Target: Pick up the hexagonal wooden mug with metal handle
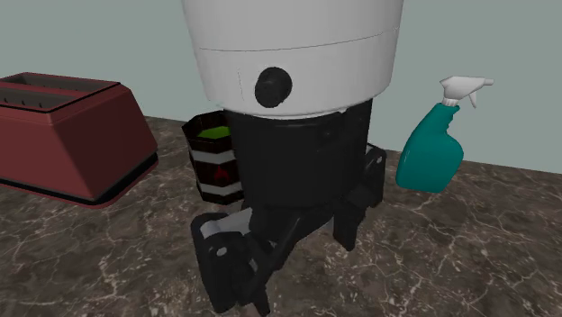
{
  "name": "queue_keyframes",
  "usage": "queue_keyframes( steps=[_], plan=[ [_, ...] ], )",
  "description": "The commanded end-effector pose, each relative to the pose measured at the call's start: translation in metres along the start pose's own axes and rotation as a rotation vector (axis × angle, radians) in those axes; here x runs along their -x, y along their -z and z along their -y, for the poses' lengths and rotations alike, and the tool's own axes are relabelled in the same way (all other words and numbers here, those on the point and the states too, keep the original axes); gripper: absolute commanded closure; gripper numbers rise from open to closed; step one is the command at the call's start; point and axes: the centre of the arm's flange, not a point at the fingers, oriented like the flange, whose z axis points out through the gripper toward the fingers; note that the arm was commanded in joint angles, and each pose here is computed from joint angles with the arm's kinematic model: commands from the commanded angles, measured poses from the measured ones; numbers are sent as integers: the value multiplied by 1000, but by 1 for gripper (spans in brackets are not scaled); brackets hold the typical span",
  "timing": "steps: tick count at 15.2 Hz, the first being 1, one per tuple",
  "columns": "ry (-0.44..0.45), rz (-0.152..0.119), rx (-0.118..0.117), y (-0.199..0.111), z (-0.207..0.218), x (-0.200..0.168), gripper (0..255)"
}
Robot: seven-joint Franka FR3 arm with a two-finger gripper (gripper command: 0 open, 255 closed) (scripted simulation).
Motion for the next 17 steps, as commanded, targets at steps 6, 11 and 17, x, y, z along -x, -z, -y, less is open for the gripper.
queue_keyframes(
  steps=[6, 11, 17],
  plan=[
    [309, -2, 16, 6, -66, -61, 0],
    [525, -4, 27, 10, -99, -117, 0],
    [783, -6, 39, 16, -121, -191, 0]
  ],
)
